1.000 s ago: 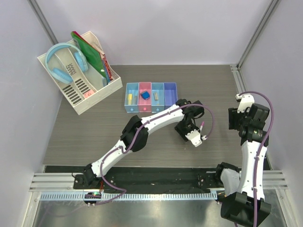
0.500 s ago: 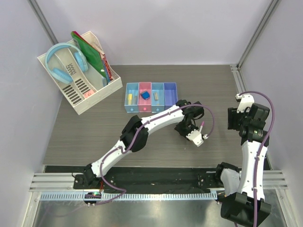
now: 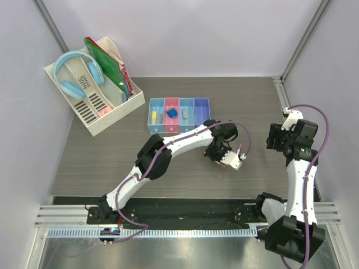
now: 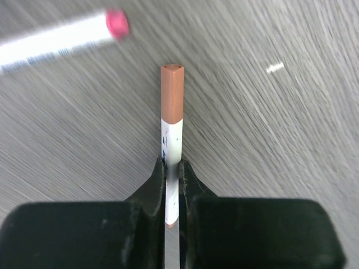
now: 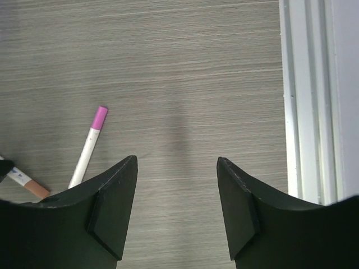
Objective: Sort the stationery into containers
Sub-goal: Place the pen in the storage box.
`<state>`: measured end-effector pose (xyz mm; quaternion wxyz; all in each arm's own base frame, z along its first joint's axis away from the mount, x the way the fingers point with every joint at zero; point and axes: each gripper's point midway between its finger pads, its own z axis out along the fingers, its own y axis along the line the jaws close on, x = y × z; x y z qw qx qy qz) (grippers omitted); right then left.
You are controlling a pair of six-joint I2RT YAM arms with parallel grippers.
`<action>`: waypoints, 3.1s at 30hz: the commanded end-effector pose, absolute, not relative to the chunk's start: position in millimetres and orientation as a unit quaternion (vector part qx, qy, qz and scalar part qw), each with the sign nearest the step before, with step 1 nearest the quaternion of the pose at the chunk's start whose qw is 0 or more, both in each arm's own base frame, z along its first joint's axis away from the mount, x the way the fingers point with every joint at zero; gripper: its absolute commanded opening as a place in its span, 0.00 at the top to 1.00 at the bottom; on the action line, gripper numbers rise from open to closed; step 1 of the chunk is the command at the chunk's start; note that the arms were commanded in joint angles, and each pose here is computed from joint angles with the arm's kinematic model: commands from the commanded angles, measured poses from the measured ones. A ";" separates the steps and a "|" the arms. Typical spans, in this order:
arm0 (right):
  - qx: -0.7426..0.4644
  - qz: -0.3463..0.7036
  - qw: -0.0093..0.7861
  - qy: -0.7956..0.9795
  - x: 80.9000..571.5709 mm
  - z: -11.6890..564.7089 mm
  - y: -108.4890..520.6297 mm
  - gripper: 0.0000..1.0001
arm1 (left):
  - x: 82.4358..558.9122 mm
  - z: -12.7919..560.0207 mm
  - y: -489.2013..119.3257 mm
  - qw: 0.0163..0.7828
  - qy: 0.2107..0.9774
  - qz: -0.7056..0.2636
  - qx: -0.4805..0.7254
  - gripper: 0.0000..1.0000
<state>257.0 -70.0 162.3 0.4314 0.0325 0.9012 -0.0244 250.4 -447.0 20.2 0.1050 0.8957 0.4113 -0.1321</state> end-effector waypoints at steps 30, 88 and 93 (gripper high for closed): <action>0.050 0.058 0.324 0.943 351.2 101.2 41.9 0.42 | 431.0 215.8 -385.2 0.383 0.780 -0.170 0.465 1.00; 0.016 0.068 0.295 0.953 298.4 57.4 80.0 0.37 | 485.4 112.2 -415.2 0.280 0.886 -0.328 0.172 0.78; 0.019 0.066 0.286 0.956 296.9 48.3 78.9 0.37 | 486.8 121.5 -414.6 0.281 0.881 -0.343 0.167 0.48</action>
